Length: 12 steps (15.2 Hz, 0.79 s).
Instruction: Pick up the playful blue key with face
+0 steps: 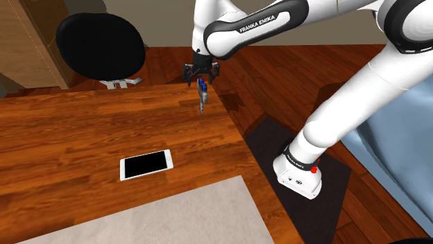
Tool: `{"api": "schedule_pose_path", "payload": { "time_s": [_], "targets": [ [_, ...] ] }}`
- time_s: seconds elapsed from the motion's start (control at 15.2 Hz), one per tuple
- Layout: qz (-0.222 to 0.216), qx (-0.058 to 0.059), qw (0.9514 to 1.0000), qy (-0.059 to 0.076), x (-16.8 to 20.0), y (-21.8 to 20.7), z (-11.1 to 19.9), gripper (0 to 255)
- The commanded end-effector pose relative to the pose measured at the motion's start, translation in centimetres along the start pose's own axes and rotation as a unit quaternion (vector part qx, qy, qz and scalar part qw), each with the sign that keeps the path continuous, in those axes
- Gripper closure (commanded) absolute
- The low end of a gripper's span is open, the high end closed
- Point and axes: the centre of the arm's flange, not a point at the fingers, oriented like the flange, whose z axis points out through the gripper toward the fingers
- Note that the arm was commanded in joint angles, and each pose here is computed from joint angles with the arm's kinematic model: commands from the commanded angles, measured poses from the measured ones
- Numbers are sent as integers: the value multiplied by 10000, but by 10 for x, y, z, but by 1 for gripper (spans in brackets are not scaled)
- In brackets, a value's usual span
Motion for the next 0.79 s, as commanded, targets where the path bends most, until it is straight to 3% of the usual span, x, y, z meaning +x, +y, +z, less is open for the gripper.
{"api": "schedule_pose_path", "payload": {
  "time_s": [0.0, 0.07, 0.73],
  "targets": [
    [0, 2, 10000, 2, 0, 0, 4, 0],
    [0, 2, 10000, 2, -1, 1, 5, 255],
    [0, 2, 10000, 2, 1, 0, -1, 255]
  ]
}}
